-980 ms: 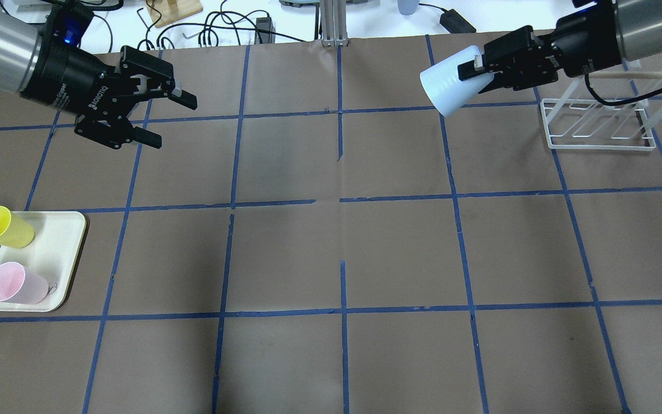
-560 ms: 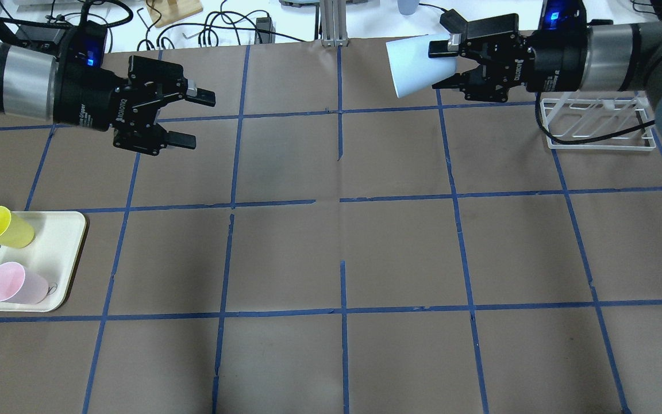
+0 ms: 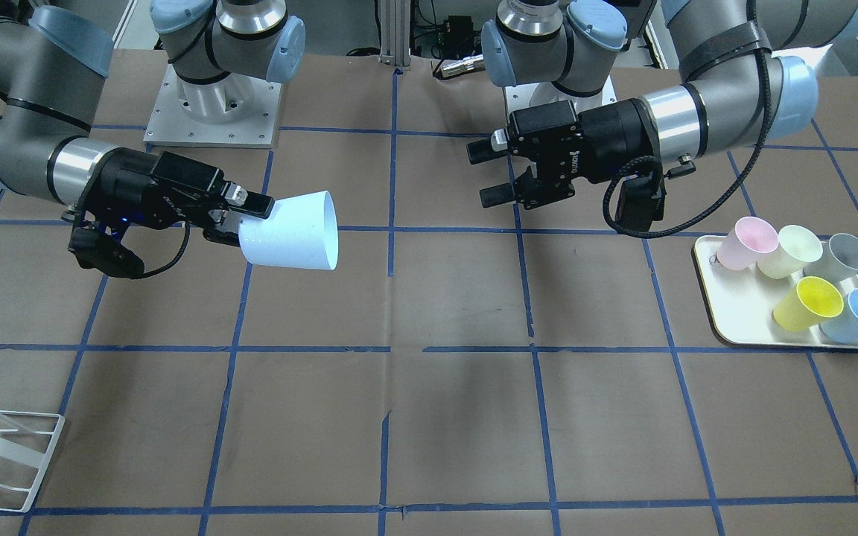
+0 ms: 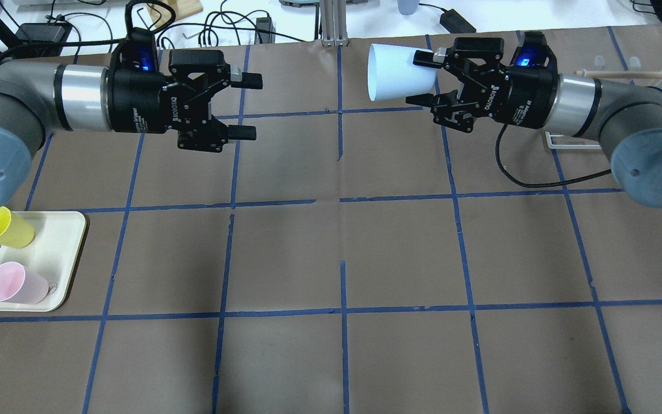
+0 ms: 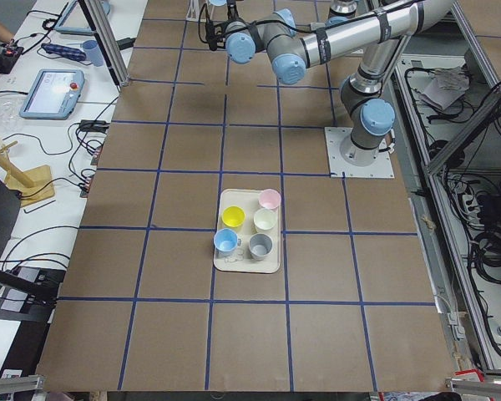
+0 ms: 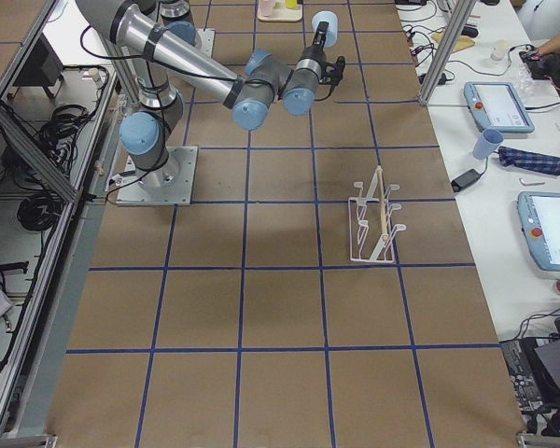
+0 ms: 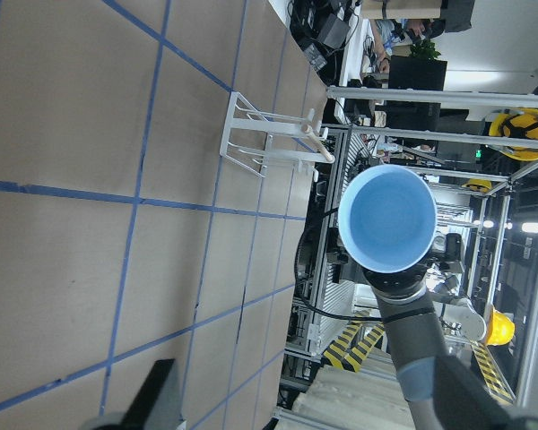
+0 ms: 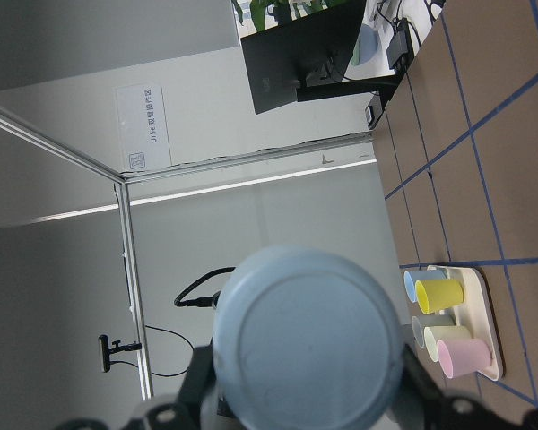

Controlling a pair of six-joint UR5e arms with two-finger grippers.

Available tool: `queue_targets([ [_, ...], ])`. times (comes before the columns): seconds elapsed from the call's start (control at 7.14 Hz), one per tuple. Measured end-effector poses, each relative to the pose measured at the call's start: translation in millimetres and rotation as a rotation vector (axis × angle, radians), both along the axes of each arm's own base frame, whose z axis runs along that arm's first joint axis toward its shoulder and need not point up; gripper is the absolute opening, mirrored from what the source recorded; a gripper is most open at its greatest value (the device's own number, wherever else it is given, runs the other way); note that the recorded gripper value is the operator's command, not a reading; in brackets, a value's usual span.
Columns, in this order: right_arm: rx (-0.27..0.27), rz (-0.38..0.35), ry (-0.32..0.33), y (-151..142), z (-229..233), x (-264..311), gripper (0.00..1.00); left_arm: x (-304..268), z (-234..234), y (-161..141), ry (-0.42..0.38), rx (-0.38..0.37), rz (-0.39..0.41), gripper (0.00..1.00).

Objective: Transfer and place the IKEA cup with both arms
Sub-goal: 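Bring the cup toward the left gripper and close the left gripper on its rim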

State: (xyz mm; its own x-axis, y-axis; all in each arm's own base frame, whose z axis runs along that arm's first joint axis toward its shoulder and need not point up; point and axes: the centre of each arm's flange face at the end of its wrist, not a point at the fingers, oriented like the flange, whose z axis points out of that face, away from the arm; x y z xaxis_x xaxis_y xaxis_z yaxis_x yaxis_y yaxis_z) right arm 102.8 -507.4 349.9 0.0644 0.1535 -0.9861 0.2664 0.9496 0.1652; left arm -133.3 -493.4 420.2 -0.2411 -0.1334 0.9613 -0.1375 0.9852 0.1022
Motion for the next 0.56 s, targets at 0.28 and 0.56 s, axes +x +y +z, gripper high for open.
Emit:
queue_targets([
  [0.28, 0.041, 0.009, -0.026, 5, -8, 9, 0.04, -19, -4, -13, 0.078, -0.047, -0.011, 1.0],
  [0.56, 0.062, 0.044, -0.036, 10, -8, 28, 0.04, -50, -13, -25, 0.081, -0.094, -0.061, 1.0],
])
